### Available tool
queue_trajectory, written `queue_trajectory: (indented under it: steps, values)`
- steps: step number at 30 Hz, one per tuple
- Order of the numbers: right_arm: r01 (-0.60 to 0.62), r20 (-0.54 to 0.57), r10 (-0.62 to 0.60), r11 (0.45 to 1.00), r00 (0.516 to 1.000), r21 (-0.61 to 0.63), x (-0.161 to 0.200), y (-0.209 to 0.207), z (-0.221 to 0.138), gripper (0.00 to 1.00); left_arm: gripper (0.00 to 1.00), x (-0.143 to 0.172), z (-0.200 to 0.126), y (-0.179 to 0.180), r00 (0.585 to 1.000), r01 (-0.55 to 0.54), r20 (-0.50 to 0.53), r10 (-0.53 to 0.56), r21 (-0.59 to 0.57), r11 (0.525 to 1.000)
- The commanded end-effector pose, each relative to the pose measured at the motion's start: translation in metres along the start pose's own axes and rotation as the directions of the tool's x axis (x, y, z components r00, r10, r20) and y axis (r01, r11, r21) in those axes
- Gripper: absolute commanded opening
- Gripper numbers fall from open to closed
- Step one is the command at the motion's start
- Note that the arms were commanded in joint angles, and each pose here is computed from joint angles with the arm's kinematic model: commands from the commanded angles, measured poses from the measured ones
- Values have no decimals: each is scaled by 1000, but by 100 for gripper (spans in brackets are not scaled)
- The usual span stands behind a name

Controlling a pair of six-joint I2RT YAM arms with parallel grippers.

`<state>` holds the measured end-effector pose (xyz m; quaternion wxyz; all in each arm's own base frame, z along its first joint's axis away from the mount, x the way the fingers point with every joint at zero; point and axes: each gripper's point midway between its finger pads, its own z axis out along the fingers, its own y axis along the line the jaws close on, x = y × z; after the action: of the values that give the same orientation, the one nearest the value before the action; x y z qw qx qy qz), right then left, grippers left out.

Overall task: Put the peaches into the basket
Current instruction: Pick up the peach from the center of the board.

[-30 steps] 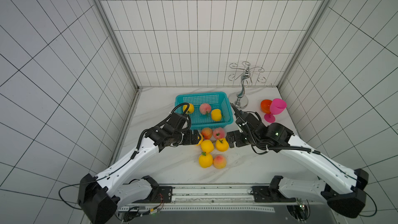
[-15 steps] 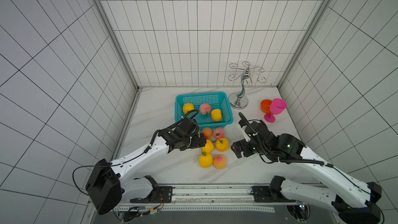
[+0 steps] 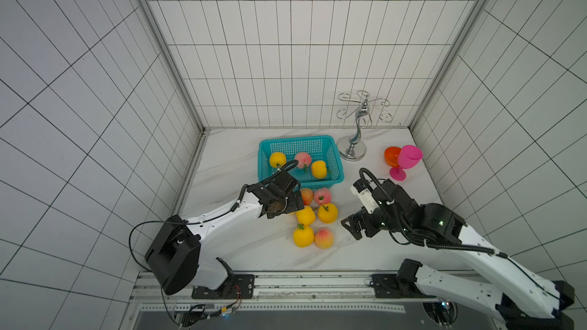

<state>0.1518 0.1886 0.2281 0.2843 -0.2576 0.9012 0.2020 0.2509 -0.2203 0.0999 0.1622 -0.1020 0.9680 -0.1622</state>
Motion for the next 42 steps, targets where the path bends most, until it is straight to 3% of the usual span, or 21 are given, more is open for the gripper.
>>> queue_trajectory:
  steps: [1, 9, 26, 42]
  values:
    - [11, -41, -12, 999, 999, -36, 13, 4, 8, 98, 98, -17, -7, -2, 996, 38, 83, -36, -22, 999]
    - [28, 12, -27, 998, 1000, -58, 7, 7, 3, 99, 98, -18, 5, 2, 997, 22, 78, -17, -64, 998]
    - [-20, -11, 19, 999, 1000, -40, -3, -3, 13, 99, 97, -19, 33, -1, 998, -33, 50, 37, -71, 997]
    - [-55, 4, 55, 998, 998, -24, -1, -13, 6, 99, 88, -22, 41, 4, 998, -34, 55, 40, -111, 993]
